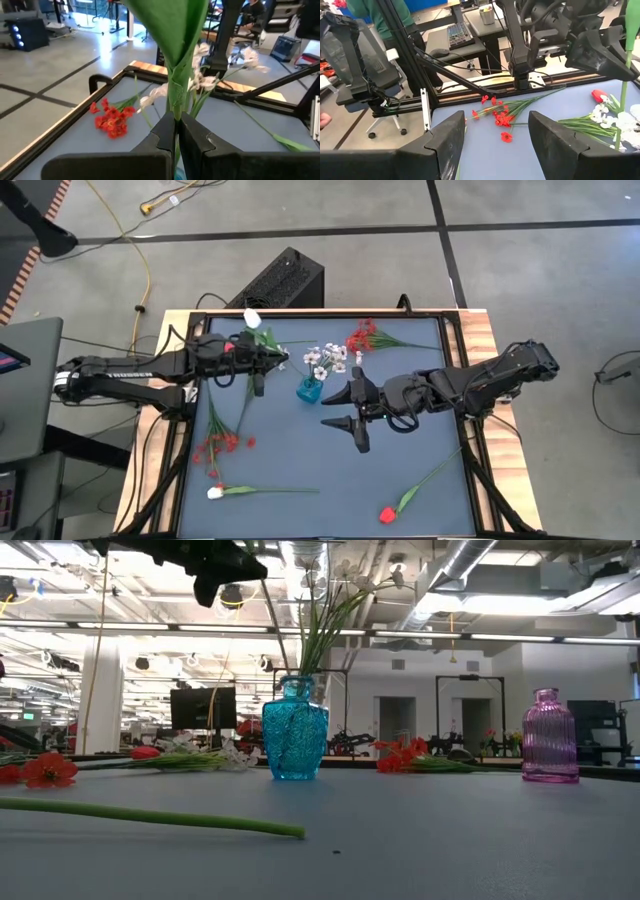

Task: Sort flowers into vase by color
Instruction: Put the top white flower into the blue vase

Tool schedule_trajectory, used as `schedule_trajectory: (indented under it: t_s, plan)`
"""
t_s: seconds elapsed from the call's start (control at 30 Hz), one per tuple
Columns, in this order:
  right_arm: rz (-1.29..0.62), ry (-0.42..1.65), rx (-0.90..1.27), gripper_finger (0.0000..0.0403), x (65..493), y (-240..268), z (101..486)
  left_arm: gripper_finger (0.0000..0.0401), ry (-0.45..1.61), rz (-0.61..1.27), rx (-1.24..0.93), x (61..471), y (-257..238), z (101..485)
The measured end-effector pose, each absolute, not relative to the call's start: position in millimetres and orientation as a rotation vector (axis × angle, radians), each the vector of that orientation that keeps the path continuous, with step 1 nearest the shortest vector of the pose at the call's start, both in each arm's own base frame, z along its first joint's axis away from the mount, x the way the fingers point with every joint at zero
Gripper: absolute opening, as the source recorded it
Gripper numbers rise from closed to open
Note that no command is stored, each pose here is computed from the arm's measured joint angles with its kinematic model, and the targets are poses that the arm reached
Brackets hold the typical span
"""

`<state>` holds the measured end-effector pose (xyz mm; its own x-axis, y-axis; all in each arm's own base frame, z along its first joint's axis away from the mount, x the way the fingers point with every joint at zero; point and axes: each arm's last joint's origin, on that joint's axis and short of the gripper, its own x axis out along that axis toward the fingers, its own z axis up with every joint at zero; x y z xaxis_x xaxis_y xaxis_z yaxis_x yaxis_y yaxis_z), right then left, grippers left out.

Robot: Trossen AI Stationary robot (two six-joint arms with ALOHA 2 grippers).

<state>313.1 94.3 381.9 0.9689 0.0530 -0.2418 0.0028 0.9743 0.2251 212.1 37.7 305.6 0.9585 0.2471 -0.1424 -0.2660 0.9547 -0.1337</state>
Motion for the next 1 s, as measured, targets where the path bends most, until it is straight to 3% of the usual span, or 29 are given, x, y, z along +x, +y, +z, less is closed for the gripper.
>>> schedule_trajectory:
  t_s: [0.87, 1.0]
  plan:
    - [0.028, 0.26, 0.238, 0.0244, 312, 96, 381, 0.0, 0.389, 0.172, -0.187, 263, 42, 244]
    - [0.025, 0.262, 0.238, 0.0244, 312, 95, 381, 0.0015, 0.397, 0.145, -0.193, 264, 41, 243]
